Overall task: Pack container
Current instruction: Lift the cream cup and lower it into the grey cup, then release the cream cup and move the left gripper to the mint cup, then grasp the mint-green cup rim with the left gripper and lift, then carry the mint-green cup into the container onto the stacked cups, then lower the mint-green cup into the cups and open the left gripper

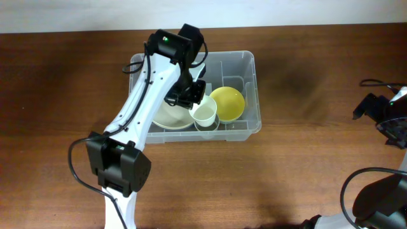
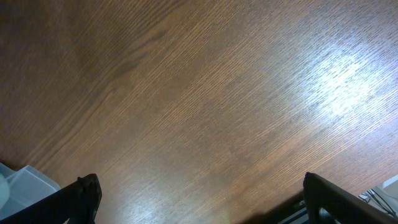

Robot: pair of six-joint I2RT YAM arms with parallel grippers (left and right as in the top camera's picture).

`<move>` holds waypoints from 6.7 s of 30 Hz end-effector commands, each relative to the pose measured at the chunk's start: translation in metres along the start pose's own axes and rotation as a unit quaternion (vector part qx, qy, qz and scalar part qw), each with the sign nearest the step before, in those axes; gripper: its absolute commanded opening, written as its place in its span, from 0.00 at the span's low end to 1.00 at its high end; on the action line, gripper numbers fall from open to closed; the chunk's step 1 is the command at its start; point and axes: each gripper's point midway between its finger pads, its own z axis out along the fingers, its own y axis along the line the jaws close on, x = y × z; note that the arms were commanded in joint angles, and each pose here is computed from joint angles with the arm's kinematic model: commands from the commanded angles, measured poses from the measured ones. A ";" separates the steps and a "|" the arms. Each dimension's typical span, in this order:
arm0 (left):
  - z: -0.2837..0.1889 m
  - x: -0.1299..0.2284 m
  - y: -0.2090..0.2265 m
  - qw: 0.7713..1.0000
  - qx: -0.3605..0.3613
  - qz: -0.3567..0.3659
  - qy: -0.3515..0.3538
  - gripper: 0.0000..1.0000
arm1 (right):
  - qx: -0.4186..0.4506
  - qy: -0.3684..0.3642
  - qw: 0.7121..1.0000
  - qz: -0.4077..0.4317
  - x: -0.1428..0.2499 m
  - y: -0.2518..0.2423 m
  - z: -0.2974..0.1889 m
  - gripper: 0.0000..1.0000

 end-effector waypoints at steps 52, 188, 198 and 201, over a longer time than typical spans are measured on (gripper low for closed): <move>-0.143 0.139 0.208 0.891 -0.105 -0.414 -0.151 1.00 | 0.000 -0.006 1.000 -0.002 0.001 -0.001 -0.004 0.99; -0.047 -0.014 0.053 0.979 -0.012 -0.141 -0.144 1.00 | 0.000 -0.006 1.000 -0.002 0.001 -0.001 -0.004 0.99; -0.167 0.069 0.143 0.932 -0.071 -0.266 -0.235 1.00 | 0.000 -0.006 1.000 -0.002 0.001 -0.001 -0.004 0.99; -0.215 0.114 0.139 0.908 -0.073 -0.277 -0.306 1.00 | 0.000 -0.006 1.000 -0.002 0.001 -0.001 -0.004 0.99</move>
